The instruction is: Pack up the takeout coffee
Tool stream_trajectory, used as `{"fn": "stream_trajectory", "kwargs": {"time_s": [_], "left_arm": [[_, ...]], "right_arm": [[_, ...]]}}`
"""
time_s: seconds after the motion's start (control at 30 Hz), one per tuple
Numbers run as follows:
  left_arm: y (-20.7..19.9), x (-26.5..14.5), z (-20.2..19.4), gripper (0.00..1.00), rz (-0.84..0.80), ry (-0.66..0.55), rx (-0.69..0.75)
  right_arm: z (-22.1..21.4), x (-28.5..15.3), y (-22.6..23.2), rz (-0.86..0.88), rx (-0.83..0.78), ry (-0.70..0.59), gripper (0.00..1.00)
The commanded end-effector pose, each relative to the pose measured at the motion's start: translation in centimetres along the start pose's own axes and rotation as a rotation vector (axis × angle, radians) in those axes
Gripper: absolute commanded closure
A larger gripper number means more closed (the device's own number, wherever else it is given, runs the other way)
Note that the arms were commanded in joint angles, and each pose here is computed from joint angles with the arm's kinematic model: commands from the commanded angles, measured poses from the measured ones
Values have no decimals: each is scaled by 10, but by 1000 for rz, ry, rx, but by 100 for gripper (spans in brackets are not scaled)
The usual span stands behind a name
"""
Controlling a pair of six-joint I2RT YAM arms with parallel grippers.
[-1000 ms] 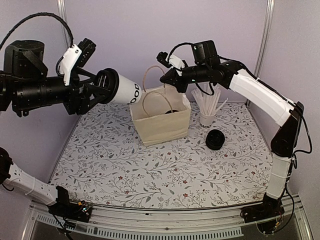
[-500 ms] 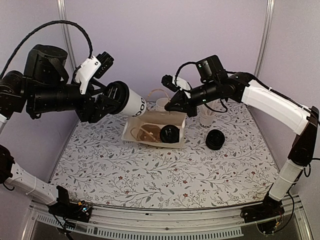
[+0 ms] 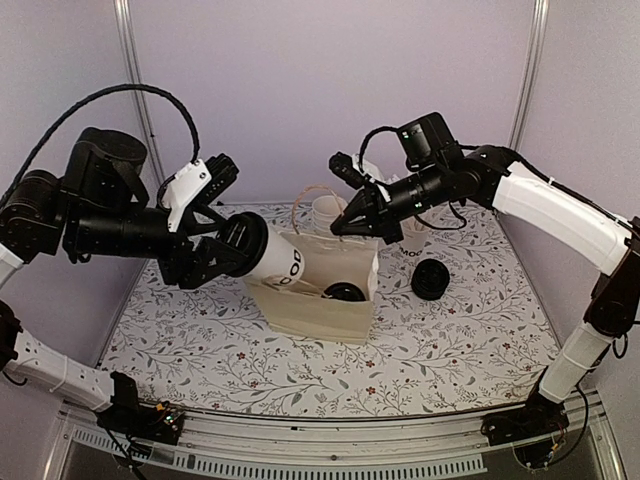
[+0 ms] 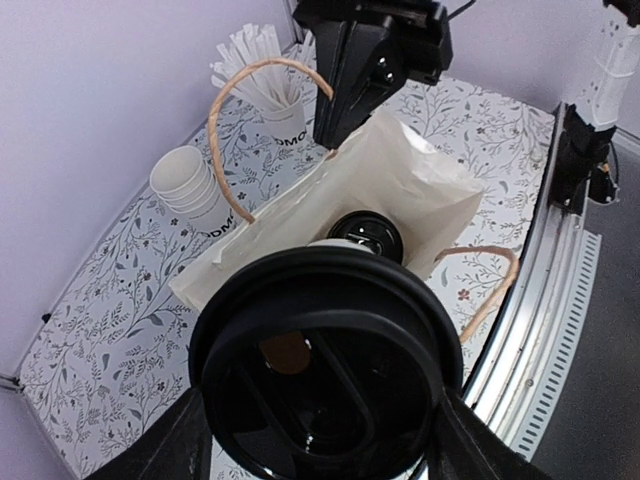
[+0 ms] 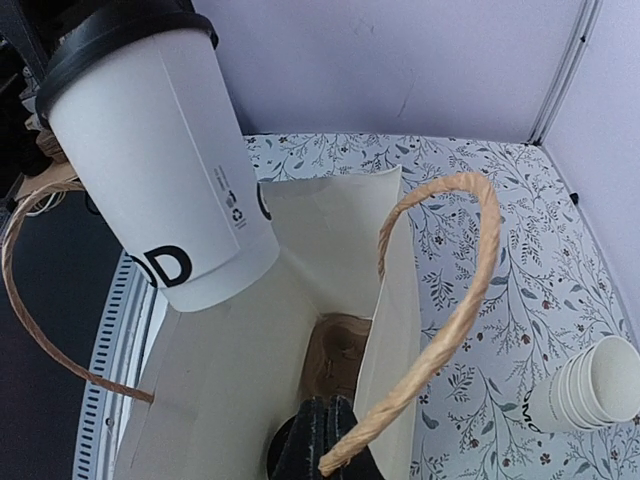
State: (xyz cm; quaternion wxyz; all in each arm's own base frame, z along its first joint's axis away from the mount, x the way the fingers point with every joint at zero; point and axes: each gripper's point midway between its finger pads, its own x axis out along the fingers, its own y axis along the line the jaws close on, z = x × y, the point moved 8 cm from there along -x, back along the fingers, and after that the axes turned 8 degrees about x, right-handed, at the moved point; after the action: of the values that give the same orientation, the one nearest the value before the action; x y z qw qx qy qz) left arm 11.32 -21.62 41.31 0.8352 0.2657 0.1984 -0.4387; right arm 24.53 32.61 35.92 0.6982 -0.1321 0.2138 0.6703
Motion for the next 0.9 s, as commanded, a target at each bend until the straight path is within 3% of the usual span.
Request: {"fn": "stream_trajectory", "kwargs": {"time_s": [0.0,0.3,0.53,0.63,0.77,0.87], "left_arm": [[-8,-10,8,54,-95,-100,-14],[-14,31,12,55,-34,70,127],[-8,31,25,56,11,65,189],[-11,40,23,55,4,92,237],[-20,63,14,55,-44,218,315],[-28,69,11,55,-90,227,346]], "right_arm": [[-15,6,5,69,70,33,100],[-7,-1,18,137,43,6,100],[0,-4,29,184,4,-3,100],[1,-4,30,199,-1,-6,100],[0,-3,32,224,-2,-3,100],[-2,-4,35,239,-1,5,100]]}}
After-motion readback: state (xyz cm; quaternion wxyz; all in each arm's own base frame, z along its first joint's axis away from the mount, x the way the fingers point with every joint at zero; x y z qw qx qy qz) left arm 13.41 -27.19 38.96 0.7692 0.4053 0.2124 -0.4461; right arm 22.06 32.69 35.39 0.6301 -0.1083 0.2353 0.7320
